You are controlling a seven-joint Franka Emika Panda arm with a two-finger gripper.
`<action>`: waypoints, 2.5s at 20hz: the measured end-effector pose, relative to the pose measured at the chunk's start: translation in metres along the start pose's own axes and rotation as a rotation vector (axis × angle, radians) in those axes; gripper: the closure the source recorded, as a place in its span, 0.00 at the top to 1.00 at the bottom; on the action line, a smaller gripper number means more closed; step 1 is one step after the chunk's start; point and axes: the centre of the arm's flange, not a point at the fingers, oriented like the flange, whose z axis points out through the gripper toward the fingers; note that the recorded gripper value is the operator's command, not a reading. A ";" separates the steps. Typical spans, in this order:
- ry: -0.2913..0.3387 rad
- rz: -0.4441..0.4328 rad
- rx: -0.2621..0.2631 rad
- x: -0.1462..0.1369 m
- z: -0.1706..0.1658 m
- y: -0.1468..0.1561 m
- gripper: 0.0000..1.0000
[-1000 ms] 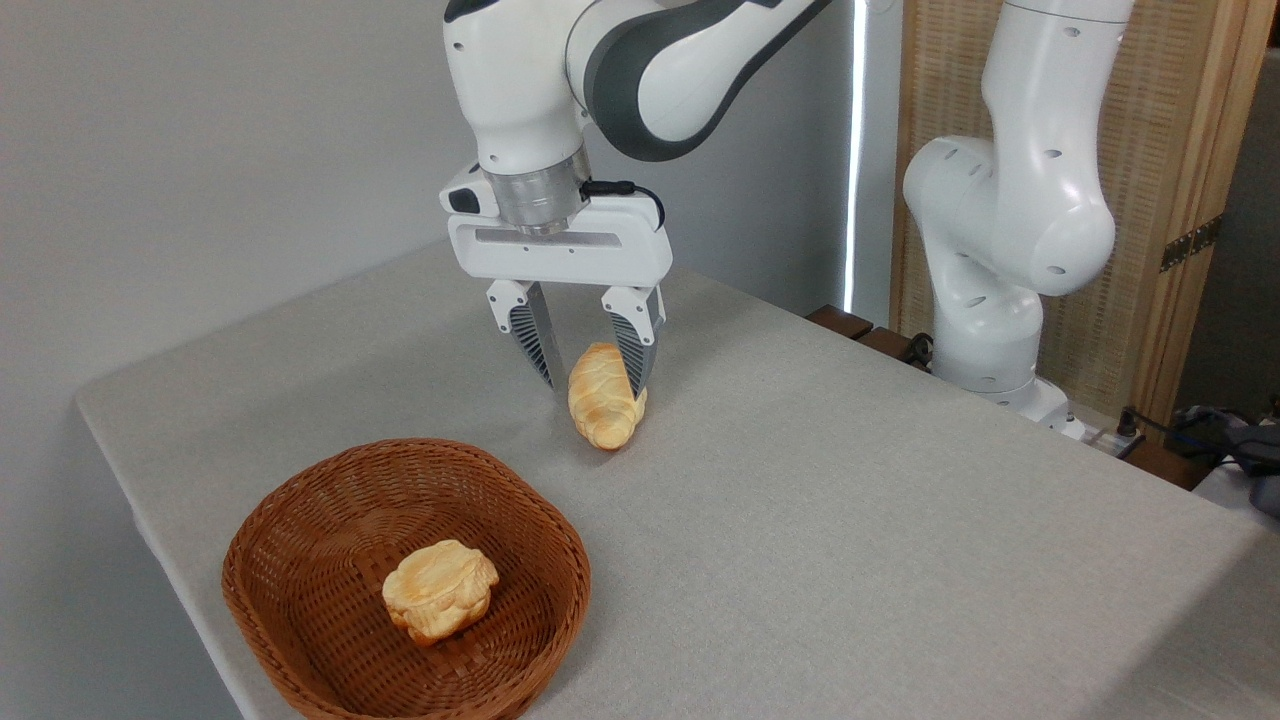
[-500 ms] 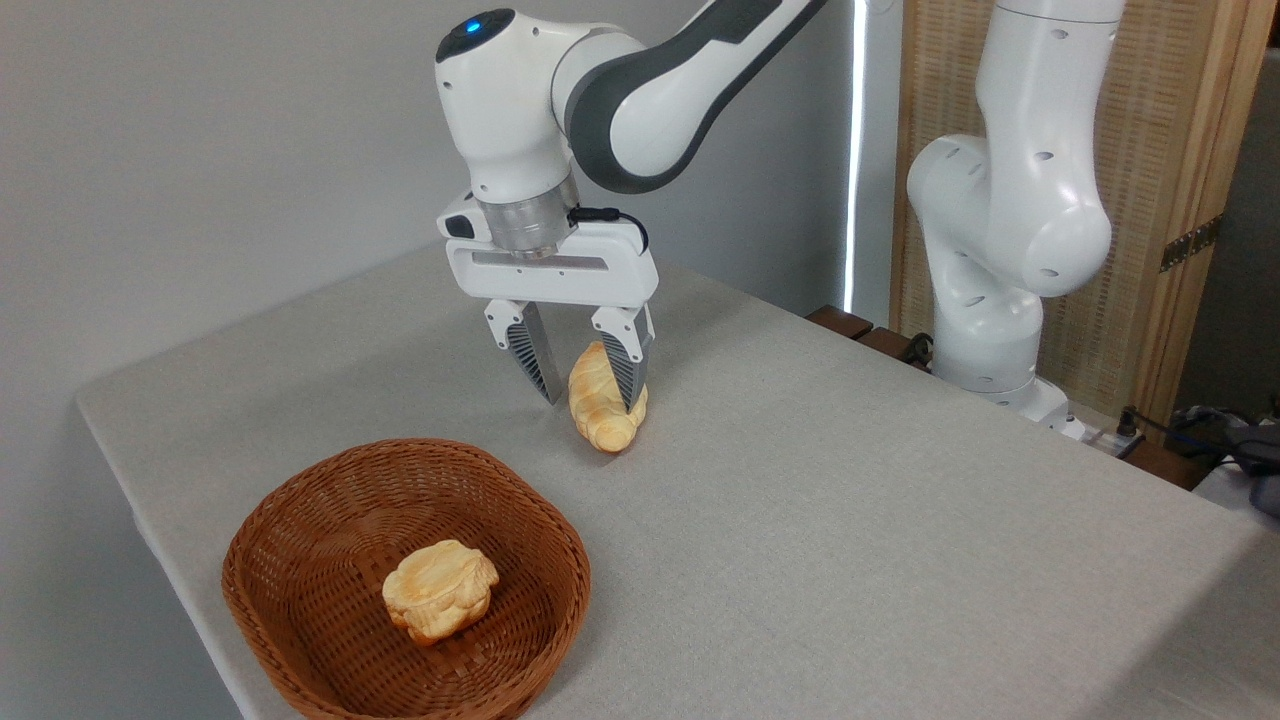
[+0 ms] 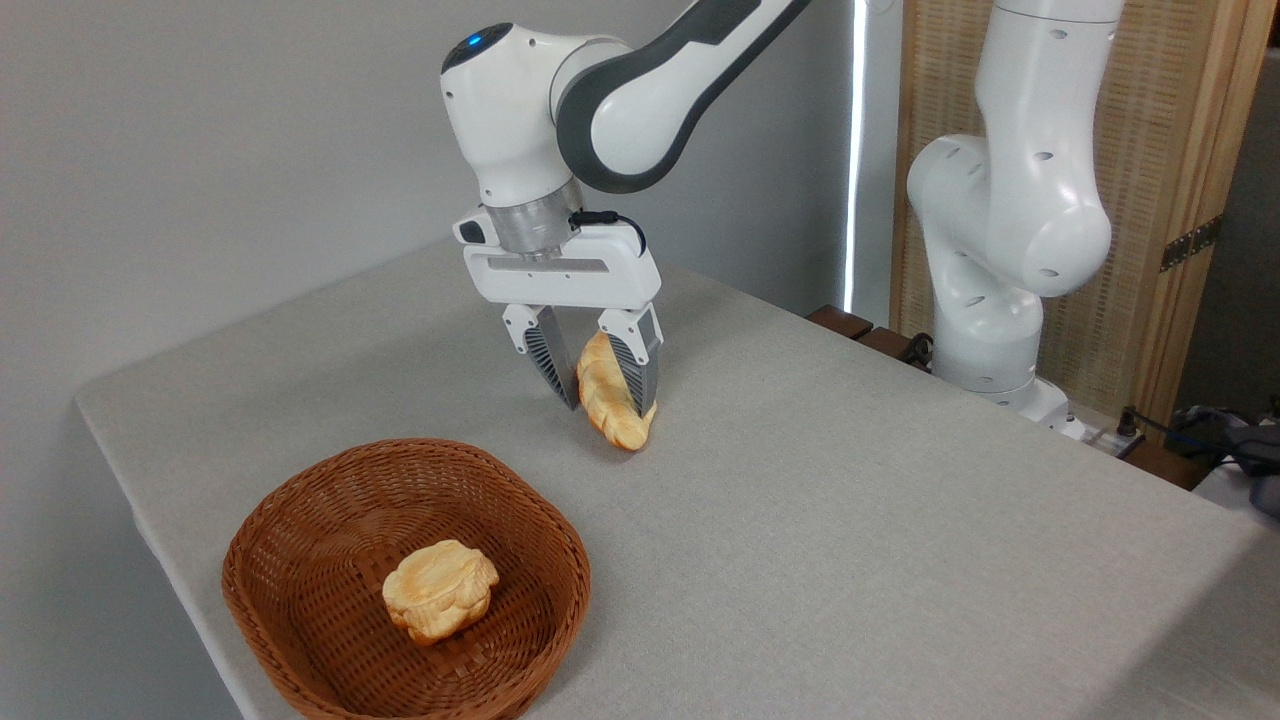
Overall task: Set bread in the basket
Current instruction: 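Carry the bread roll over the wicker basket and lower it, then open the gripper to release the roll into the basket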
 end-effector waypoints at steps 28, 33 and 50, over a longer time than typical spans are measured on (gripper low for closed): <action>0.205 0.105 -0.001 0.005 -0.095 -0.043 0.22; 0.365 0.144 0.018 0.013 -0.142 -0.086 0.22; 0.617 0.054 0.062 0.098 -0.071 -0.153 1.00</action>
